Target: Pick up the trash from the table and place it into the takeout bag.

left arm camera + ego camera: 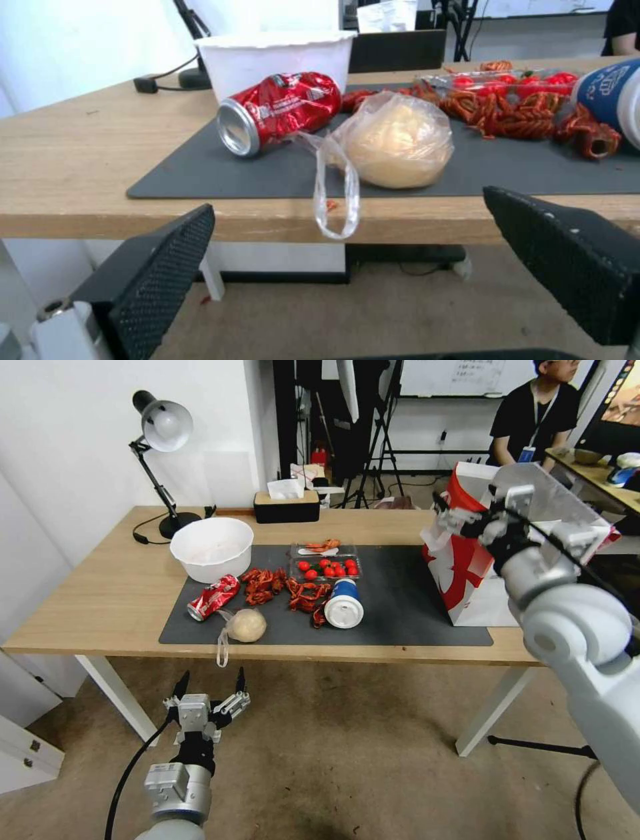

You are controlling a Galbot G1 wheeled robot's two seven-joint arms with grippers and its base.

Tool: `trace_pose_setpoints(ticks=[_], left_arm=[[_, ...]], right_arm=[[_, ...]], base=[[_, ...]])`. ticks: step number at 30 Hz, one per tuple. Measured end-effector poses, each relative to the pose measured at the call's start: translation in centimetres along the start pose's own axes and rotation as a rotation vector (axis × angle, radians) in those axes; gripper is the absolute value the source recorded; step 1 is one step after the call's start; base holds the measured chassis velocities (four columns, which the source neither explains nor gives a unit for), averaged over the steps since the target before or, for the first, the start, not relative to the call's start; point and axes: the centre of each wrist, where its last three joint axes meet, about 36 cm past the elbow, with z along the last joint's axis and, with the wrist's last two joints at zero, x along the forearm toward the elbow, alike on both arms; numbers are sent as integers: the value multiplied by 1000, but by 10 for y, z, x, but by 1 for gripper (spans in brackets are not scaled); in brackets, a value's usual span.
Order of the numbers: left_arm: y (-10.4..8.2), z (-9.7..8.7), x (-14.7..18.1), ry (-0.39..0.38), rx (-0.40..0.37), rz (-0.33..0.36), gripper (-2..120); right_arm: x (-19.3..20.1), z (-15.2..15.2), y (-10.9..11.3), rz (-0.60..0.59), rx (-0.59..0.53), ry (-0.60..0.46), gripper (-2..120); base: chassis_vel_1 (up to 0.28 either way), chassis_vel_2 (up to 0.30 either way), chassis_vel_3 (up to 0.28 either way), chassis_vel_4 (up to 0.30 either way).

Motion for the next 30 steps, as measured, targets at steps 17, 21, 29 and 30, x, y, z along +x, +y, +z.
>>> trace_pose_setpoints(ticks=[17,21,29,30], left_arm=[[-4,3,-1,4,7,12,100],[-2,3,-2,4,5,14,100],[-1,7,-5,9,8,16,100],[-1,8,-6,11,8,17,100]], right_arm=[[67,69,28,10,-64,-17,100],[79,85,38,38,-67,-14,100],[109,113,52,87,-69,-42,100],[114,117,55,98,-71,-43,100]], base=[[0,0,0,0],[0,0,0,0],[0,0,0,0],[0,0,0,0]])
